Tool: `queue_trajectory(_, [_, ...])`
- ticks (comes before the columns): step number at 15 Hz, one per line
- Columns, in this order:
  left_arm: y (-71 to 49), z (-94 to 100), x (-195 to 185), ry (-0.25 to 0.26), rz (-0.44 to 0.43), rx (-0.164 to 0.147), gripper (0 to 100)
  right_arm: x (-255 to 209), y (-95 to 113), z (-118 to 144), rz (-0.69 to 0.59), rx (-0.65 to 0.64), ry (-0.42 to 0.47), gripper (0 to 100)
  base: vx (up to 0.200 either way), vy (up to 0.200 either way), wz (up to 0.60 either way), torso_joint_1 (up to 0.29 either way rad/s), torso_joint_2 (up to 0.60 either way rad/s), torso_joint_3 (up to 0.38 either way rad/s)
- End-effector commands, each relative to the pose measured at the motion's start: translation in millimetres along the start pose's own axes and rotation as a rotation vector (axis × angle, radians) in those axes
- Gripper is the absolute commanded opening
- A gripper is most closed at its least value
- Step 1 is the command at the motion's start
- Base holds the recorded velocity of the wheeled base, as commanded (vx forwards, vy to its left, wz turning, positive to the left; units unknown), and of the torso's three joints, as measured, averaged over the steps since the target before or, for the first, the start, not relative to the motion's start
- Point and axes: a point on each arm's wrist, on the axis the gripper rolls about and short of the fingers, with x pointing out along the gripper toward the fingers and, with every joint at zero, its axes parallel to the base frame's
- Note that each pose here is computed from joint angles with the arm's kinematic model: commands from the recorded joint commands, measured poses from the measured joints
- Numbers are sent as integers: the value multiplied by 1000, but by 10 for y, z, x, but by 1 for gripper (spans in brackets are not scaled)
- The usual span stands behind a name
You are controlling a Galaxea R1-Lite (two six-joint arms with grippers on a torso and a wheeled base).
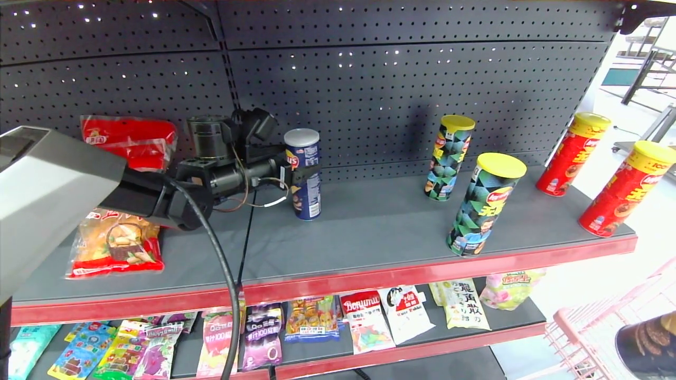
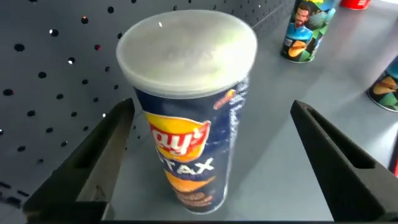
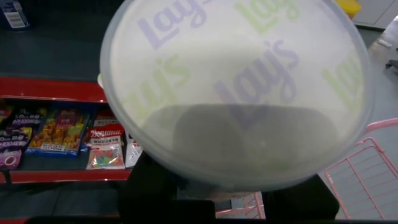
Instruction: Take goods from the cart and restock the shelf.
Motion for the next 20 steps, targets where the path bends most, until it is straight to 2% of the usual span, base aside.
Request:
queue_trajectory(1, [22,-22,55,-3,2,2,100,29,-1,18,4,-2,12,0,0,0,0,0,0,0])
queue_trajectory(15, [11,-43,301,-30,7,17,100,45,-1,24,4,-2,18,0,0,0,0,0,0,0])
queue_trajectory(20, [-58,-114,377,-20,4,15,100,42,-1,24,3,-2,17,0,0,0,0,0,0,0])
